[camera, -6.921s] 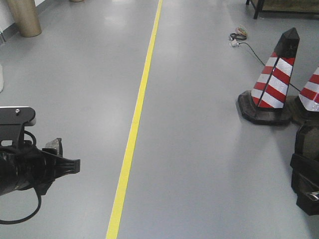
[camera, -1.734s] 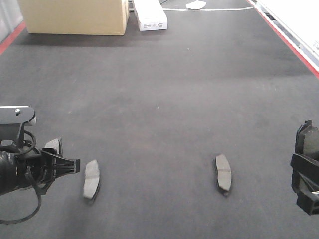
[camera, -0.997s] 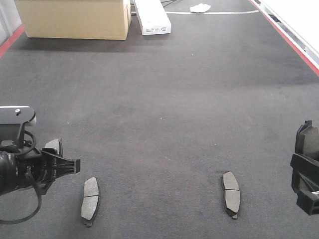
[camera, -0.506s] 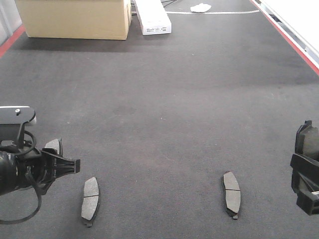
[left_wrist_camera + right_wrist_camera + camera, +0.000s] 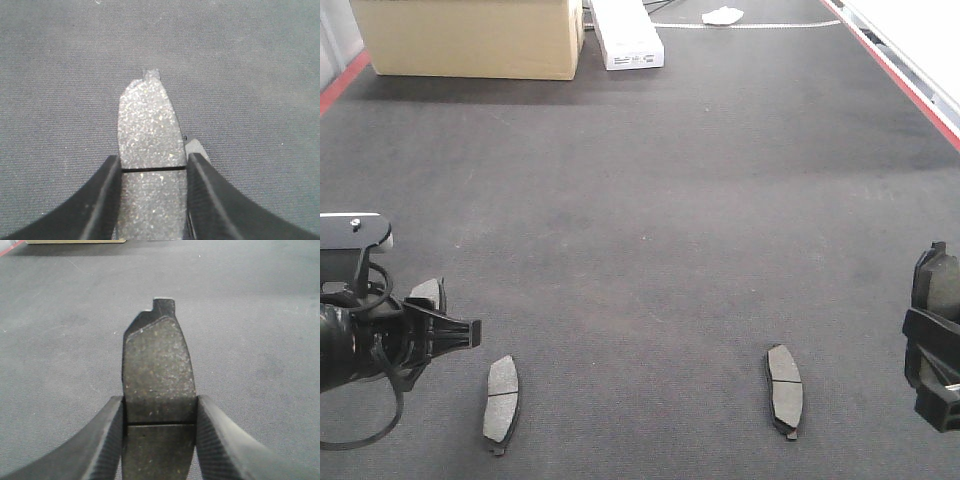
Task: Move and align brake pads A on conveyor
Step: 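Lower the left gripper's brake pad onto the belt beside the placed pads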
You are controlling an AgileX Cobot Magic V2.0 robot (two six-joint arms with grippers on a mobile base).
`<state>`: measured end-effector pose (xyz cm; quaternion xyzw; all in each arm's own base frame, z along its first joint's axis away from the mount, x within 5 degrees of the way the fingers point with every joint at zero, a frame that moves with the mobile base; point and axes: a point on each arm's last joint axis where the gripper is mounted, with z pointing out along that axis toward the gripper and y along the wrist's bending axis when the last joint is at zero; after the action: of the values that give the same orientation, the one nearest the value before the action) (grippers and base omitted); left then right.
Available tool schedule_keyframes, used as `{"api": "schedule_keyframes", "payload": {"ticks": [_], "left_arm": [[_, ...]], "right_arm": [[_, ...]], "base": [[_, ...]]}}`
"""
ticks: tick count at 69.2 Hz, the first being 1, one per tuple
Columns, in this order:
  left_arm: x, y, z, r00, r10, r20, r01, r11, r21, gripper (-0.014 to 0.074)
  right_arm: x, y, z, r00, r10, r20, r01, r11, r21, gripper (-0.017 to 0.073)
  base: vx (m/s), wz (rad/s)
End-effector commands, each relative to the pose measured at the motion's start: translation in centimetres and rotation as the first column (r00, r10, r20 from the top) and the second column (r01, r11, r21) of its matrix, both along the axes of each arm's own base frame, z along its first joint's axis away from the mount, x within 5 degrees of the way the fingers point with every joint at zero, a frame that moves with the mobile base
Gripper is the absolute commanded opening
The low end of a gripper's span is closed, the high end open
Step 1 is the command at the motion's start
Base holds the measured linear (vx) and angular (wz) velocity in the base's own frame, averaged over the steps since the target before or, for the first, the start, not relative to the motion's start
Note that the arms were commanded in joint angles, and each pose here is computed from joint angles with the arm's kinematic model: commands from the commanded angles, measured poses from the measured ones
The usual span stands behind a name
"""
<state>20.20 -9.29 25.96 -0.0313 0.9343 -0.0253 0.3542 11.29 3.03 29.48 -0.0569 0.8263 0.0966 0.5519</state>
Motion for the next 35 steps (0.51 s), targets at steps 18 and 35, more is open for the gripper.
{"api": "schedule_keyframes", "payload": {"ticks": [18,35], "left_arm": [[0.5,-1.1,1.9,0.989,-0.064,0.131,0.079,0.99,-0.118,0.0169],[-0.4,-5.1,3.0,0.94,-0.249,0.231,0.306,0.918,-0.252,0.0201]], "right_arm": [[0.2,0.1,1.8,0.993,0.015,0.121,-0.016,1.0,0.011,0.0024],[0.2,0.1,1.8,0.993,0.015,0.121,-0.016,1.0,0.011,0.0024]], "base": [[0.0,0.0],[0.0,0.0]]}}
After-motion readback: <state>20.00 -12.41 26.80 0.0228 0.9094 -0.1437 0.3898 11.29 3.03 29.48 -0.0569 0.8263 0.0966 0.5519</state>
